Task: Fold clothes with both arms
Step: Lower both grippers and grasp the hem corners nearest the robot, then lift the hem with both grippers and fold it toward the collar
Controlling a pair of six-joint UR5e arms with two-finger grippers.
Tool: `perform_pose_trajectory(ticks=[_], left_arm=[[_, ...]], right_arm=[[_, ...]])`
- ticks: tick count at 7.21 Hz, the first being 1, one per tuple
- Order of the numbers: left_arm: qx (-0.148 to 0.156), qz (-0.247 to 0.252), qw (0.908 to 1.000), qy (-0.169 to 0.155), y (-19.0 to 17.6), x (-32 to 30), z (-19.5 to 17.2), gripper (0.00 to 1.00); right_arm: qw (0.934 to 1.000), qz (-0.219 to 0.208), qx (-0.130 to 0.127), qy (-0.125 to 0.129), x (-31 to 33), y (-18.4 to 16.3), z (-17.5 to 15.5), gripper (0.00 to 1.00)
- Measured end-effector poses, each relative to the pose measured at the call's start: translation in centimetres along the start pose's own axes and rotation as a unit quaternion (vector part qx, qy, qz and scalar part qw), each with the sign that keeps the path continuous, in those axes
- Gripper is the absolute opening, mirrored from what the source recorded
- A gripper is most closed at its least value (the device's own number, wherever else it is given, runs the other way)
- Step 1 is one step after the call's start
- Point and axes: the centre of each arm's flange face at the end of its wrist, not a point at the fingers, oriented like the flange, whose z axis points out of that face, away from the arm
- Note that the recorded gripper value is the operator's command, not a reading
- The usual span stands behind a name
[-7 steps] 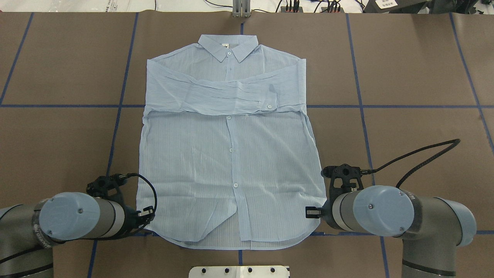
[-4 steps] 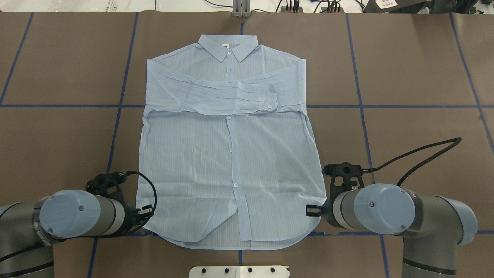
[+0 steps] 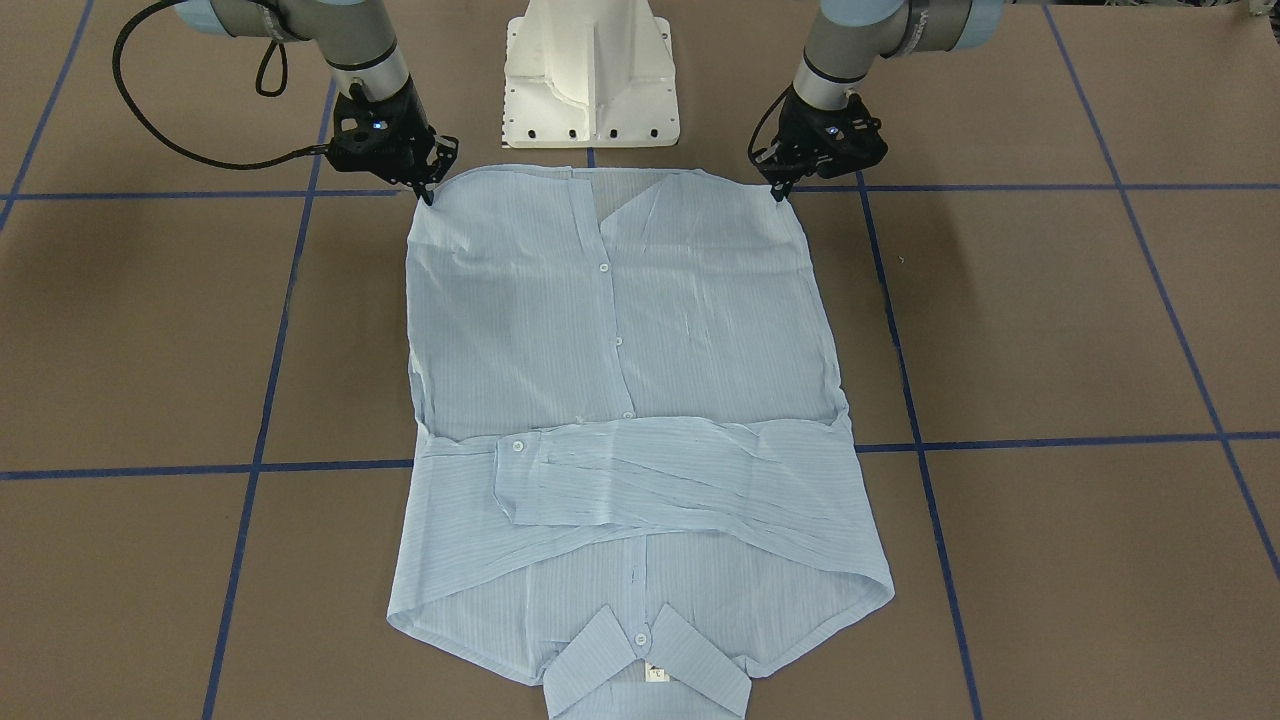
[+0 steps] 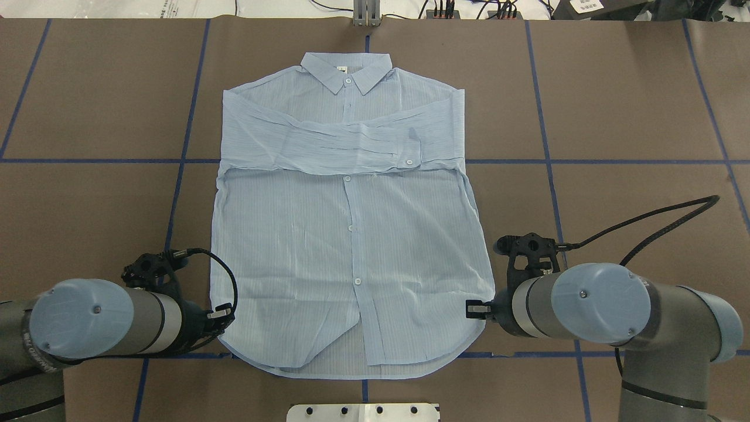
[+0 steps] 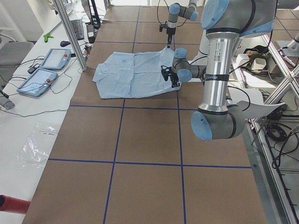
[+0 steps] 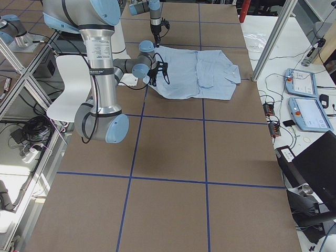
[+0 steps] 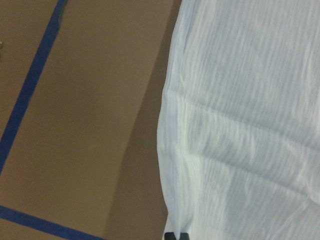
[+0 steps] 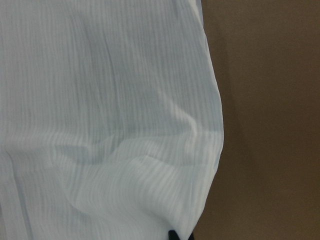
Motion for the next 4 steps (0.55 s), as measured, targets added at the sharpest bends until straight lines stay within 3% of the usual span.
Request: perform_pose_trajectory(ticks=[4], left_arm=[[-0.002, 0.040, 0.9991, -0.016, -1.9, -0.8, -2.6, 0.00]], right_arm=[[0.9991, 0.024, -0.015, -0.030, 1.0, -3.4, -3.4, 0.00]])
